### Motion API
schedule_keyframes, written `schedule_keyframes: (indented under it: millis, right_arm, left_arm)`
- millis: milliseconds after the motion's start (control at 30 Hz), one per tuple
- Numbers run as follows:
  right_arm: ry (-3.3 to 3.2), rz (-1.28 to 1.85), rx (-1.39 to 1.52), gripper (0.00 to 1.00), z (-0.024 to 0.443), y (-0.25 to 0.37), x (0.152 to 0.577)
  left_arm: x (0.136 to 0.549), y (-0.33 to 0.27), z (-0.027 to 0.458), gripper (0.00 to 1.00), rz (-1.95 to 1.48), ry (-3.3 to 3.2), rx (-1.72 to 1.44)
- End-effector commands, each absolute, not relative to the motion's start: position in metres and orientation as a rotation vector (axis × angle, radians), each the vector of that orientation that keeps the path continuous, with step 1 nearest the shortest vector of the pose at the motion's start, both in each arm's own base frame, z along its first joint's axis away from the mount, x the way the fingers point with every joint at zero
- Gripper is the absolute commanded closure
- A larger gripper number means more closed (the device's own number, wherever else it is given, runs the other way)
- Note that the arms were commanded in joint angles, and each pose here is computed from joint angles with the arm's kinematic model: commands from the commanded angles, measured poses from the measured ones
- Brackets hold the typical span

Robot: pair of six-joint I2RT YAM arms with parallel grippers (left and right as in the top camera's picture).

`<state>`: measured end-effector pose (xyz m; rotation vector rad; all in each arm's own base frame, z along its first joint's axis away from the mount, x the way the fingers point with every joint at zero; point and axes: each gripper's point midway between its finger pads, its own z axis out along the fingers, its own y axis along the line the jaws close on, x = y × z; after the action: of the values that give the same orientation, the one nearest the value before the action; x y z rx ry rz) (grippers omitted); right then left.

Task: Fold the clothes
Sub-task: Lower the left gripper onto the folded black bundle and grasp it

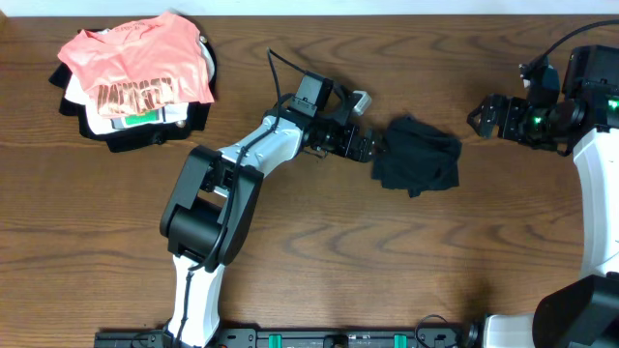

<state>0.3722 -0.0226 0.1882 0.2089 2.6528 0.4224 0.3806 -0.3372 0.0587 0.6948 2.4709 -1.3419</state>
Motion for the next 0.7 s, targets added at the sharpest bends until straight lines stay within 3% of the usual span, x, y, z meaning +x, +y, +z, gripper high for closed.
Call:
schedule_keyframes:
  millis: [0, 667]
  right_arm:
    - [2.648, 0.435, 0.185, 0.01, 0.193, -0.02, 0.37]
    - [2.663, 0.46, 0.155, 0.01, 0.192, -0.009, 0.368]
  left_arm:
    - [0.373, -0.343, 0.059, 0.02, -1.392, 2.422, 0.781]
    - [0.383, -0.352, 0.041, 0.02, -1.154, 2.466, 0.758]
